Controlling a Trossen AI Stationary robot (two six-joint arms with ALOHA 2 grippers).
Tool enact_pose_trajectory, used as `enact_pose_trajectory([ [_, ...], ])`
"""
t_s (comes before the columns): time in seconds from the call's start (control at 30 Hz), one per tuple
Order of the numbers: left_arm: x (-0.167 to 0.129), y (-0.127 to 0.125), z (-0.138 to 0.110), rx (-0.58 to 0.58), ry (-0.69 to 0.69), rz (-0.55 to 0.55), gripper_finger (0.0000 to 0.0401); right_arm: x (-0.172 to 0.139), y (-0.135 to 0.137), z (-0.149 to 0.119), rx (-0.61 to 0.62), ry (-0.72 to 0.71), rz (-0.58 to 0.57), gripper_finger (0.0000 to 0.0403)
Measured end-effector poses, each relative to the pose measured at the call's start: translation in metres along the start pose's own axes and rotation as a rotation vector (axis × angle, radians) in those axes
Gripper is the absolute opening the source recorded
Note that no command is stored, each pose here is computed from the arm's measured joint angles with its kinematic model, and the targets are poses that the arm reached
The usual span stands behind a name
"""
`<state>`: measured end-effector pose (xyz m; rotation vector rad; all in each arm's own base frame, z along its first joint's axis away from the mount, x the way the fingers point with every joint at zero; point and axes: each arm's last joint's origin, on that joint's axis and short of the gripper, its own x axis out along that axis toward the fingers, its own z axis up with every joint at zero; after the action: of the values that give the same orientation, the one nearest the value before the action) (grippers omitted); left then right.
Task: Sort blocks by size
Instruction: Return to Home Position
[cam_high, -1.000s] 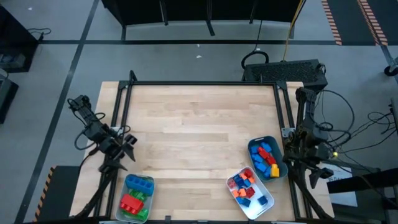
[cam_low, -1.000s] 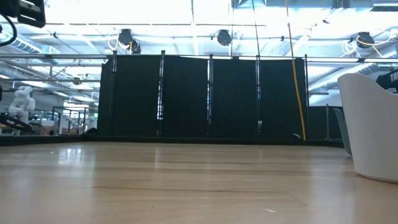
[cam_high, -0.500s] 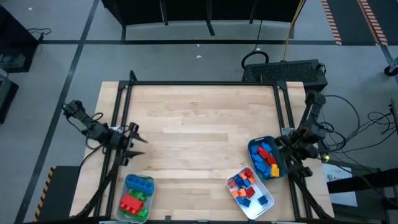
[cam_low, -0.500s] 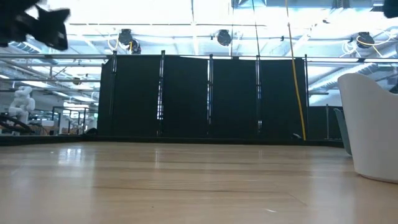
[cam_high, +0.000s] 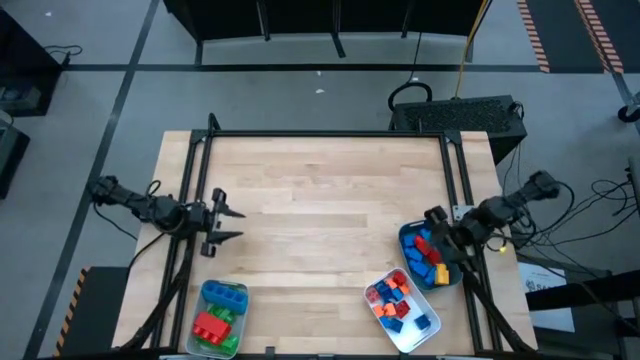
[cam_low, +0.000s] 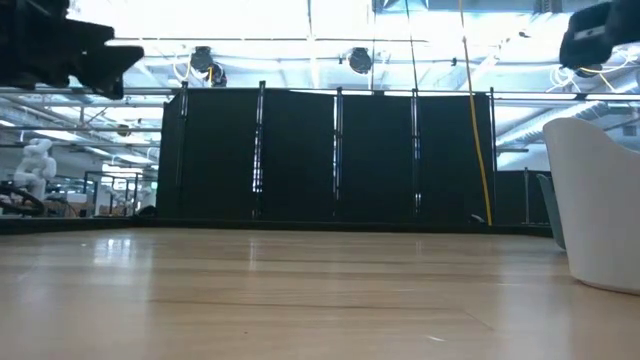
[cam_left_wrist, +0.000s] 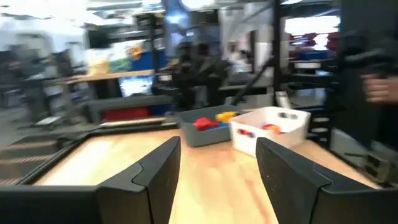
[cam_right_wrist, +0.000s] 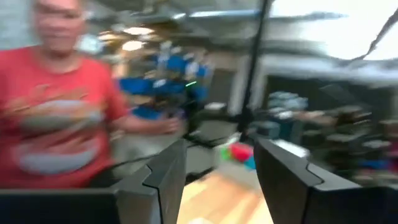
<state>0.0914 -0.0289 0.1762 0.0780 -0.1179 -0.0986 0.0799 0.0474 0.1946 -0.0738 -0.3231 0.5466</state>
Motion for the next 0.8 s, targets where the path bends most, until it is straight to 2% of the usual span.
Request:
enact_pose_trajectory([
  [0.1, 0.001, 0.001, -0.003, 0.020, 0.025, -0.056, 0.0212, -0.001, -0.001, -0.005, 0.027, 0.030, 0.109, 0.0171],
  [0.27, 0.002, 0.012, -0.007, -0.111, 0.058, 0.095, 0.0212, -0.002, -0.009, -0.011, 0.064, 0.103, 0.047, 0.0171],
  [0.37, 0.002, 0.018, -0.008, -0.124, 0.062, 0.131, 0.0212, -0.003, -0.013, -0.014, 0.089, 0.133, 0.017, 0.0171],
  [0.47, 0.002, 0.024, -0.009, -0.118, 0.067, 0.177, 0.0212, -0.004, -0.013, -0.013, 0.059, 0.116, 0.068, 0.0171],
  [0.57, 0.002, 0.026, -0.010, -0.117, 0.077, 0.138, 0.0212, -0.005, -0.013, -0.015, 0.050, 0.129, 0.130, 0.0171],
  [0.67, 0.002, 0.025, -0.012, -0.151, 0.094, 0.063, 0.0212, -0.005, -0.015, -0.016, 0.031, 0.145, 0.121, 0.0171],
  [0.8, 0.002, 0.027, -0.012, -0.170, 0.093, 0.087, 0.0212, -0.007, -0.019, -0.021, 0.005, 0.198, 0.079, 0.0171],
])
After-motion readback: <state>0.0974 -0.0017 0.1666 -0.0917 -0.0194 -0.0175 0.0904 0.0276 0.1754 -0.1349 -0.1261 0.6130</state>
